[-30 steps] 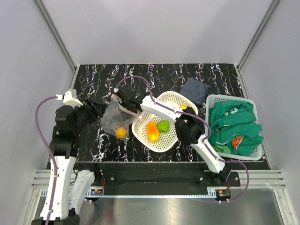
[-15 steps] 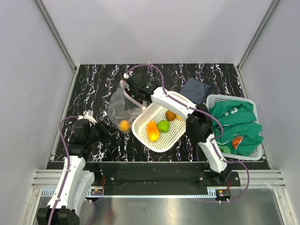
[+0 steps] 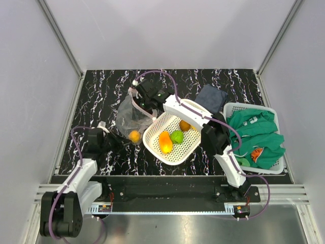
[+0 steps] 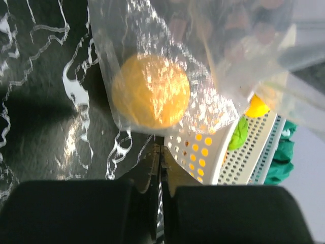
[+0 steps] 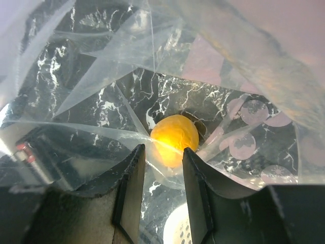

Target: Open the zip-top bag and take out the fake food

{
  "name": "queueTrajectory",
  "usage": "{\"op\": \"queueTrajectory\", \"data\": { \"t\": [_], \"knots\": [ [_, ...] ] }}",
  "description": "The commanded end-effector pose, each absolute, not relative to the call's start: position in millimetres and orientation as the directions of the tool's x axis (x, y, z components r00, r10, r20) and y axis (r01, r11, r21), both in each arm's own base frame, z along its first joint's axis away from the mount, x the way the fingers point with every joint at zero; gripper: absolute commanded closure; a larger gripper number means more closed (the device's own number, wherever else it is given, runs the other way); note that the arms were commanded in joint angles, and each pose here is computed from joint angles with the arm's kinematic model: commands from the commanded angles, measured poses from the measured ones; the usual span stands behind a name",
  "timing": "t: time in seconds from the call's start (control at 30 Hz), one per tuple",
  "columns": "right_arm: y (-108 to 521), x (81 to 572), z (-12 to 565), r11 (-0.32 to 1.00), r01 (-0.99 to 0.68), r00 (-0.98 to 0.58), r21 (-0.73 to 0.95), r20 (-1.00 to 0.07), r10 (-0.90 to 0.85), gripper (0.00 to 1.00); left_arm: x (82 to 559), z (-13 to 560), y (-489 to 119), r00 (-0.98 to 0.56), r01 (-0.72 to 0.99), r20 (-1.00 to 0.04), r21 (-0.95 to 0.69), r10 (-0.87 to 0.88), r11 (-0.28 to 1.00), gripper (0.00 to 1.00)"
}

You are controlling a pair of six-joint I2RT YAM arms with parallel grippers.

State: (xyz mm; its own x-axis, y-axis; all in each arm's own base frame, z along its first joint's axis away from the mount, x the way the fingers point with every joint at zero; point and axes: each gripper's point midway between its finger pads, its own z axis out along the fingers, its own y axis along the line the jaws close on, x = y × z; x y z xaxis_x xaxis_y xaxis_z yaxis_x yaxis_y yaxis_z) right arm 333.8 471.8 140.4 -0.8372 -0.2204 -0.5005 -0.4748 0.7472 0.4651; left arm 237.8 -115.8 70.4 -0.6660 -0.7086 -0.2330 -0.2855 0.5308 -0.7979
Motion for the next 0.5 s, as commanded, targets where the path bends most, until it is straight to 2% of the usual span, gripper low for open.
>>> {"op": "queueTrajectory", "data": {
  "t": [0.0, 0.47],
  "knots": [
    [492, 336, 150, 0.701, -0.494, -0.829, 0.514, -0.520, -0.203, 0.57, 269, 84, -110, -0.598, -0.217, -0.322, -0.816, -0.734, 0.535, 0.98],
    [488, 325, 101, 0.712, -0.477, -0.860, 0.515, -0.441, -0.257, 0.54, 291, 53, -114, -0.616, -0.271, -0.276, -0.805, -0.738, 0.527, 1.00]
  ]
}}
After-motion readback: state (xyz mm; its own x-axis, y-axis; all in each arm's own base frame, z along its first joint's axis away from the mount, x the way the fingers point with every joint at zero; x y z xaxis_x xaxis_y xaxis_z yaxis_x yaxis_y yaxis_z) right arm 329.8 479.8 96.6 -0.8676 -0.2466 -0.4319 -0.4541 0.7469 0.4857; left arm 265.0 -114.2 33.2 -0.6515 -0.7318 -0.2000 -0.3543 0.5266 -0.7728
